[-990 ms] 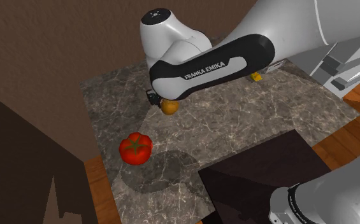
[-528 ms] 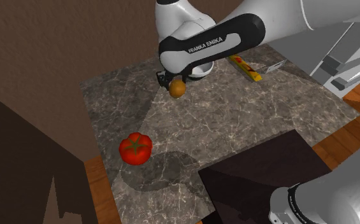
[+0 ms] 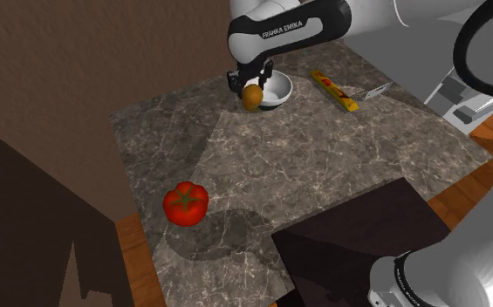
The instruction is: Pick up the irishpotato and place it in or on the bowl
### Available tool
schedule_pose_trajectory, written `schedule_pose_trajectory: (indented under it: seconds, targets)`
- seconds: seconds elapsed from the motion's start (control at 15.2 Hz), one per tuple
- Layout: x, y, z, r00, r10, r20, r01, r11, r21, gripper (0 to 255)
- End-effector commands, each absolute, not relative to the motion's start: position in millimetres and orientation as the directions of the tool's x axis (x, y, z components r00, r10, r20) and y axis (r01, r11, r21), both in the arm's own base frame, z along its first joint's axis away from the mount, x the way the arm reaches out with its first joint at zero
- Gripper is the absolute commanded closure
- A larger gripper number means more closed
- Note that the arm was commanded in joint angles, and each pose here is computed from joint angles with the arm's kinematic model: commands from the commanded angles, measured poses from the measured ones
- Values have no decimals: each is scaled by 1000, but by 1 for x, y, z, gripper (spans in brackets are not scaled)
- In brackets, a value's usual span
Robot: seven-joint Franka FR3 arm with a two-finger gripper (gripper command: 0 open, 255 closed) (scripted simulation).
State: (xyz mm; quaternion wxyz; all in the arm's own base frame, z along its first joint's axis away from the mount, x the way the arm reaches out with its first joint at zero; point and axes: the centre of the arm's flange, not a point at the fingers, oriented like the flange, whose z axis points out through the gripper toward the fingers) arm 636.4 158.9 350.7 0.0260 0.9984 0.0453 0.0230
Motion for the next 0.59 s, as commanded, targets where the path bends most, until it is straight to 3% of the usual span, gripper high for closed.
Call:
schedule_pose_trajectory:
  seconds: [0.0, 0.53]
  targets:
    - [657, 140, 349, 995, 92, 44, 90, -994, 54, 255]
    - [737, 72, 351, 995, 92, 44, 90, -994, 54, 255]
